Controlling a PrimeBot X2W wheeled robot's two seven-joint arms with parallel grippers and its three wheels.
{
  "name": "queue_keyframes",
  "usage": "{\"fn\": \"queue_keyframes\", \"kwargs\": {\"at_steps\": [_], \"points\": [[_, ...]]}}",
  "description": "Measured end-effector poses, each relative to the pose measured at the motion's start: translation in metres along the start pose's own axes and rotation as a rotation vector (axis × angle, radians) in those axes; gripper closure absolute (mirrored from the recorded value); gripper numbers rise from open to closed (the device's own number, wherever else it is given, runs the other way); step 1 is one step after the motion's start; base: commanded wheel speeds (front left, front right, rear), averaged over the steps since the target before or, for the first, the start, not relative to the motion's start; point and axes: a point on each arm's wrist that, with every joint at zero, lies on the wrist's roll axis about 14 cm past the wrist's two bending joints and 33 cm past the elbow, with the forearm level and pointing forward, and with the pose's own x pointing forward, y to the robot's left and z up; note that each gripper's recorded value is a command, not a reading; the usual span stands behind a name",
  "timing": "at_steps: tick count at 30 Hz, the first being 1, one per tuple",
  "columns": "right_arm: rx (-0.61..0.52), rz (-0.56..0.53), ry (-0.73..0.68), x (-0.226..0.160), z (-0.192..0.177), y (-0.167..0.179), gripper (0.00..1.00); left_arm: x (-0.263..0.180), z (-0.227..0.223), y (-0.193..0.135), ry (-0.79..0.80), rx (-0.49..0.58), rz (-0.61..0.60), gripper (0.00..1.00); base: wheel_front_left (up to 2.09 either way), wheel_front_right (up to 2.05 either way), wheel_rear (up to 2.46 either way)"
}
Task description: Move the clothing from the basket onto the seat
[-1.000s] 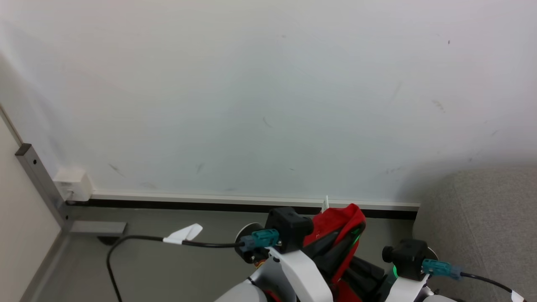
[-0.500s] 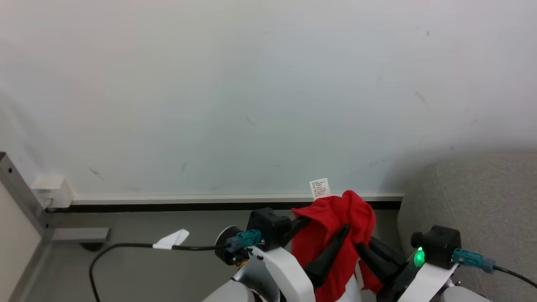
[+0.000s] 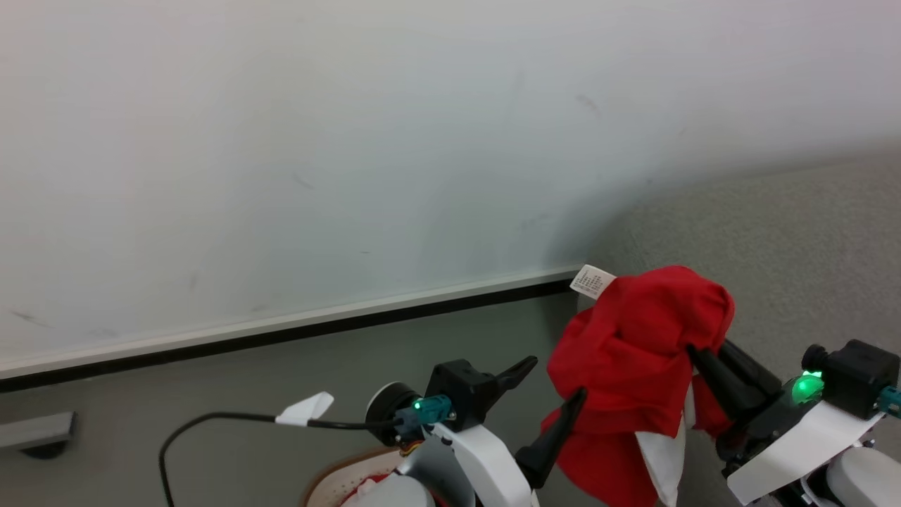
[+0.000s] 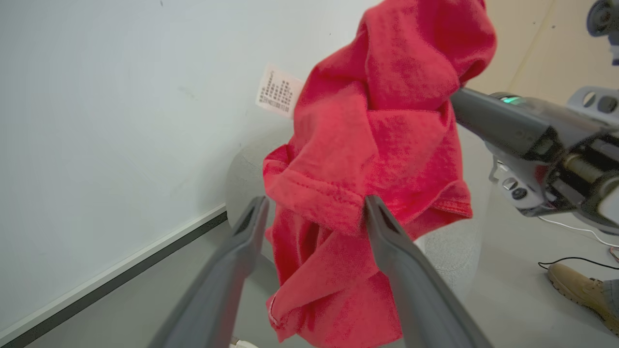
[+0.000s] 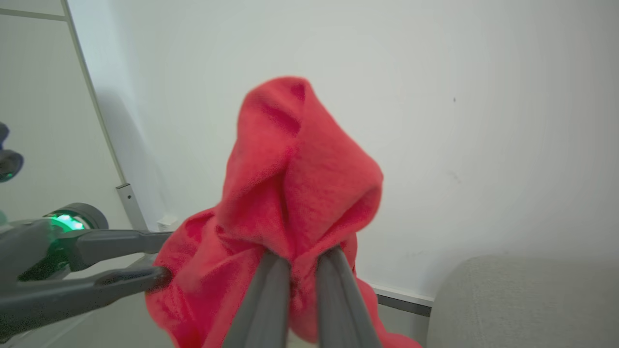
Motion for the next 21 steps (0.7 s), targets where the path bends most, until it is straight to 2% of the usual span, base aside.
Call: {"fn": "queue_keyframes", "kwargs": {"at_steps": [6,11,18,21], "points": [[-0.023,-0.125,-0.017,-0.017,0.008,-0.038,1.0,0.023,-0.013,-0.017,0.016,-0.03,-0.1,0.0,0.0,0.0,0.0],[-0.063,-0.241,0.016,-0.02,0.003,-0.082,1.0,0.045,-0.012,-0.012,-0.01,-0.01,-0.148,0.0,0.0,0.0,0.0],[-0.181,-0.378,-0.028,0.021,0.04,-0.163,1.0,0.073,-0.027,0.021,-0.021,0.008,-0.165,0.0,0.0,0.0,0.0],[-0.259,-0.438,-0.094,0.045,0.081,-0.204,1.0,0.085,-0.033,0.043,-0.032,0.031,-0.155,0.0,0.0,0.0,0.0]]}}
